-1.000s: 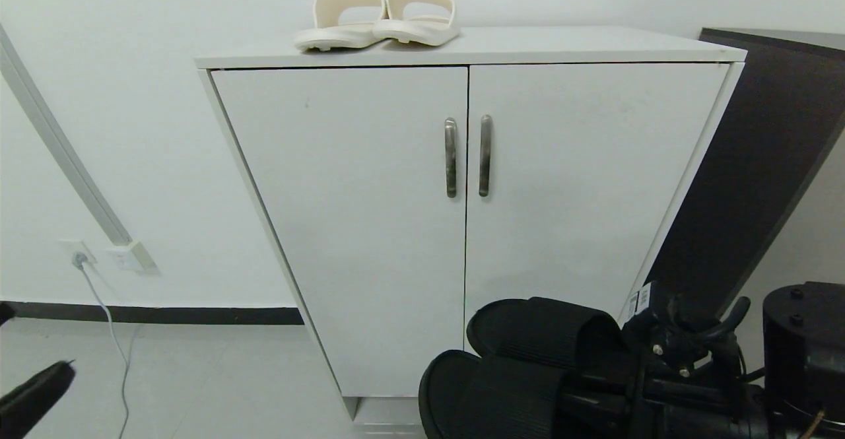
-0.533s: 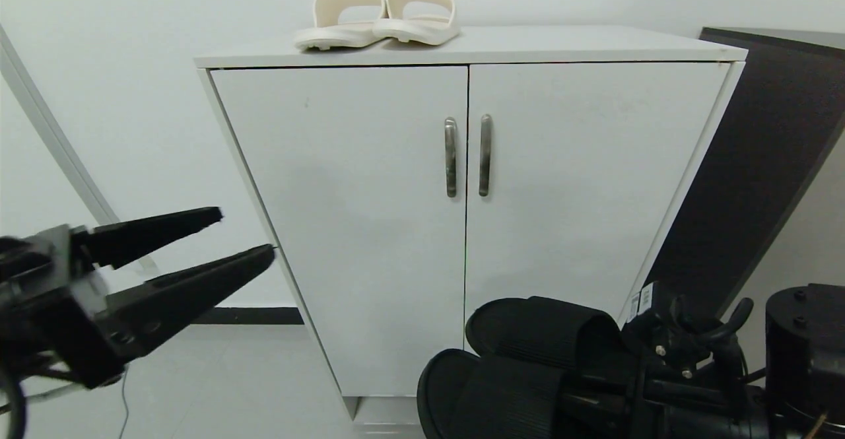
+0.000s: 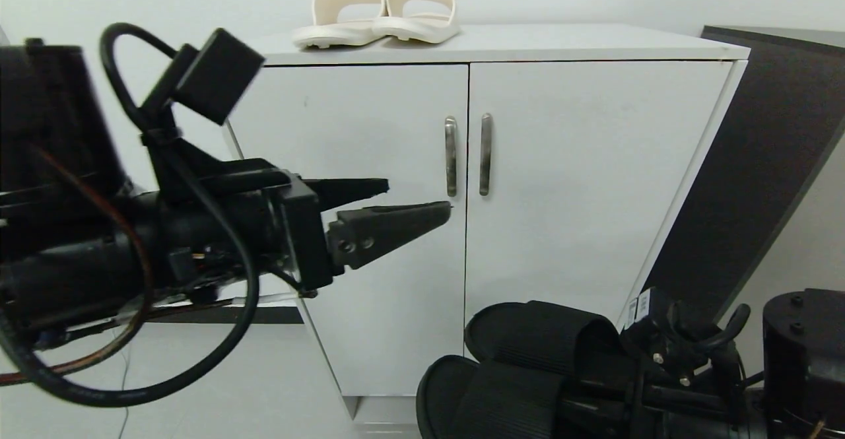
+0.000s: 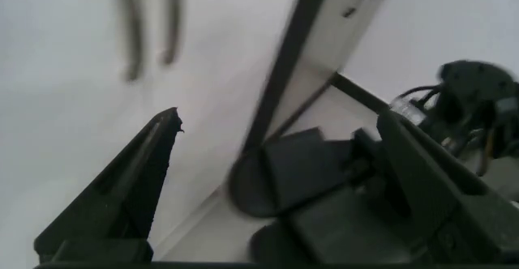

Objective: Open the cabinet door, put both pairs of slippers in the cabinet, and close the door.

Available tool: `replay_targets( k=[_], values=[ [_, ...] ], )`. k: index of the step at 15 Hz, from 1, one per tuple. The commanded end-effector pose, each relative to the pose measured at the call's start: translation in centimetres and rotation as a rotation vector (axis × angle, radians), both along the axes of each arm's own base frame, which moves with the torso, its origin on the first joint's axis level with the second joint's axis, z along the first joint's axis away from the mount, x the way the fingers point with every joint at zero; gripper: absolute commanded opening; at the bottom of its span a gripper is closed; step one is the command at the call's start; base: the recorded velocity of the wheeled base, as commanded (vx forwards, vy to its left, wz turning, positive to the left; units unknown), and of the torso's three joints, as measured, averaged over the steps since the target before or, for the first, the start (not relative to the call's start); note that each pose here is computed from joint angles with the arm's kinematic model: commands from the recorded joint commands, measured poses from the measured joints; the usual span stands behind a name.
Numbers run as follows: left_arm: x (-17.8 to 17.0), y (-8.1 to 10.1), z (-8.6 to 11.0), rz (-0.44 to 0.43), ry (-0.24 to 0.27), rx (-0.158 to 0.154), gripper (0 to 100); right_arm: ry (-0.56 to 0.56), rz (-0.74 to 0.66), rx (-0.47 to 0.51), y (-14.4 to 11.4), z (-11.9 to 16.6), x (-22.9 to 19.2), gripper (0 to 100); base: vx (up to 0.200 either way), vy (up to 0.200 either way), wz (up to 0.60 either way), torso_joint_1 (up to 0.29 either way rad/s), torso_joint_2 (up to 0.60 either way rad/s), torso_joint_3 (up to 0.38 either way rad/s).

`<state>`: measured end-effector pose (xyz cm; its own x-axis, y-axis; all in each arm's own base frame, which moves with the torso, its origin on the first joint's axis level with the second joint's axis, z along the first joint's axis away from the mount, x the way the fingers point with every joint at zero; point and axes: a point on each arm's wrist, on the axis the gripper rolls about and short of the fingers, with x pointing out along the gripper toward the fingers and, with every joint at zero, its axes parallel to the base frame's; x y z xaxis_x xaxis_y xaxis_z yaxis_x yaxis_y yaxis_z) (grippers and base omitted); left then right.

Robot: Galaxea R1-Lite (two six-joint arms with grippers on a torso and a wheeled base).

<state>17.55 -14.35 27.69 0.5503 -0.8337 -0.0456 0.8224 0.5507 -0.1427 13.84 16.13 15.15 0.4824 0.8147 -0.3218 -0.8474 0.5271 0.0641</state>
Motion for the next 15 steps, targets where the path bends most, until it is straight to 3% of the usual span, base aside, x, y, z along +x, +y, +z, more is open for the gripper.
replay_targets(
  k=[1,4,5,6,9,15],
  values=[
    [2.0,-3.3,-0.8,-0.055,0.042,0.017,100,0.003,0.007,-0.003,0.1,-0.1,-0.1,0,0.000,0.000,0.00,0.000,0.00,0.000],
    [4.6,-5.5,-0.8,-0.119,0.055,0.009,100,0.001,0.005,-0.002,0.1,-0.1,-0.1,0,0.000,0.000,0.00,0.000,0.00,0.000],
    [5.5,-6.2,-0.6,-0.142,0.071,-0.009,100,0.000,0.005,-0.001,0.1,0.0,-0.1,0,0.000,0.000,0.00,0.000,0.00,0.000],
    [6.6,-7.0,-0.4,-0.146,0.078,-0.026,100,-0.003,0.006,0.000,0.1,0.0,-0.1,0,0.000,0.000,0.00,0.000,0.00,0.000],
    [9.2,-8.9,-0.9,-0.144,0.101,-0.034,100,0.002,0.002,-0.004,0.1,-0.1,-0.1,0,0.000,0.000,0.00,0.000,0.00,0.000],
    [10.3,-8.4,-0.4,-0.115,0.113,-0.068,100,0.001,0.001,-0.004,0.1,-0.1,-0.1,0,0.000,0.000,0.00,0.000,0.00,0.000]
  ],
)
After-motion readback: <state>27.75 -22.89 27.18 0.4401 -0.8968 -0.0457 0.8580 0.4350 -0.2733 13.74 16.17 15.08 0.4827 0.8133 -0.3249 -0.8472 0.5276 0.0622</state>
